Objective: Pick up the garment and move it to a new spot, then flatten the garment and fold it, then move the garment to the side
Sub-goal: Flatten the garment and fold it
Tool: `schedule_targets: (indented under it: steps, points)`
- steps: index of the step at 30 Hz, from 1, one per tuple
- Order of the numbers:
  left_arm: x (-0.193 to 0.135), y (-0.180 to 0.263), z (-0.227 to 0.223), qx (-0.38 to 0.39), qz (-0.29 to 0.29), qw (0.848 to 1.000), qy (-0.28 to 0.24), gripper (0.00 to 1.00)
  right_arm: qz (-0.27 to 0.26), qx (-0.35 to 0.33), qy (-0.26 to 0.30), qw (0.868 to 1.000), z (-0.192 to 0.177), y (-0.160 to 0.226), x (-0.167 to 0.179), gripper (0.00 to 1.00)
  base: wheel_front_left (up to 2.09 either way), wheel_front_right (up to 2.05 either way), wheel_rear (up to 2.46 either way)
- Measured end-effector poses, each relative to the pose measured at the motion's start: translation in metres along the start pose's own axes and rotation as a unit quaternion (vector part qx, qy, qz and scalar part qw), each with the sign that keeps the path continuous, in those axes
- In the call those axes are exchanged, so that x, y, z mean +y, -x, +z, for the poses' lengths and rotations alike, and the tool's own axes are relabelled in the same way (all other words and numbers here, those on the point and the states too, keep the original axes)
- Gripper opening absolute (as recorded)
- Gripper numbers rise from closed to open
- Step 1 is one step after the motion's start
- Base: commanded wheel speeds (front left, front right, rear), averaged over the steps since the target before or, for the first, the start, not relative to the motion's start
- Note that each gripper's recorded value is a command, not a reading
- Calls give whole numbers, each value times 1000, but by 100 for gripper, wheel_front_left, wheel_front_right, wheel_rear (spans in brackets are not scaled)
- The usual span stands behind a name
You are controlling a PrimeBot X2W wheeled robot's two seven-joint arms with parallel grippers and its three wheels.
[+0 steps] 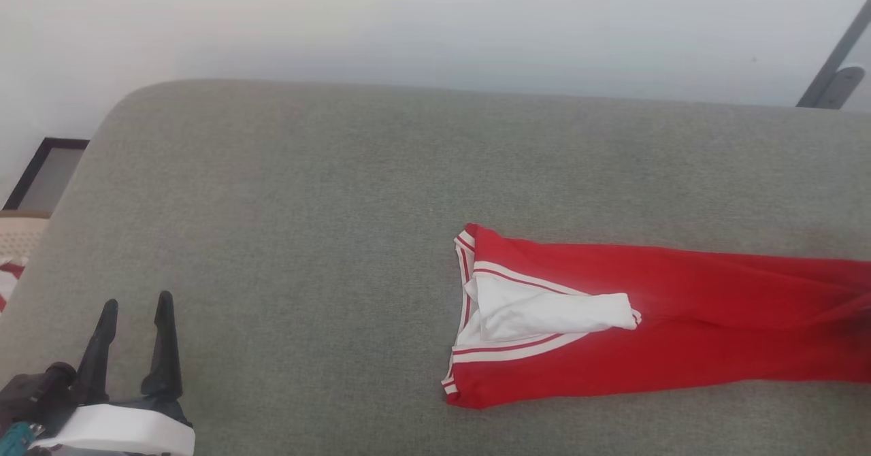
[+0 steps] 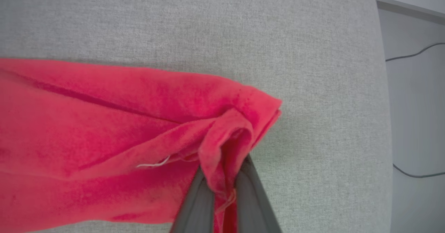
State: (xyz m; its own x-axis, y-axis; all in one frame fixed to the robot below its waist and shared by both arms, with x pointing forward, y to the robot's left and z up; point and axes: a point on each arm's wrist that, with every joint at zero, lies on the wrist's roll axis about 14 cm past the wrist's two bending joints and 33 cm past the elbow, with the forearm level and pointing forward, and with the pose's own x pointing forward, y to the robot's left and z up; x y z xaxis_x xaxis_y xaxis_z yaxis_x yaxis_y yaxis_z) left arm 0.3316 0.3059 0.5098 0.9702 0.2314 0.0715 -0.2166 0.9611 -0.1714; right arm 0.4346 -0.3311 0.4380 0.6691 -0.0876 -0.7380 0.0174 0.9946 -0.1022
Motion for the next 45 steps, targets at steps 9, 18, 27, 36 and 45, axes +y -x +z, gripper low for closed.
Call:
schedule_targets:
  steps: [9,18,27,36,45]
  points:
    - [-6,-1,3,-7,-9,1000,3,100,121,-44,-16,992,24,16,72,0,0,0,0]
    - [-7,5,-1,-1,-8,1000,5,100,250,-64,55,965,33,40,175,0,0,0,0]
    - [-8,6,4,-9,-11,1000,4,100,334,-57,115,934,26,49,273,0,0,0,0]
    - [-4,12,5,-10,-3,1000,5,100,372,-31,164,913,4,49,334,0,0,0,0]
    - [-5,9,6,-11,-5,1000,6,100,379,-36,174,908,4,47,346,100,0,0,0]
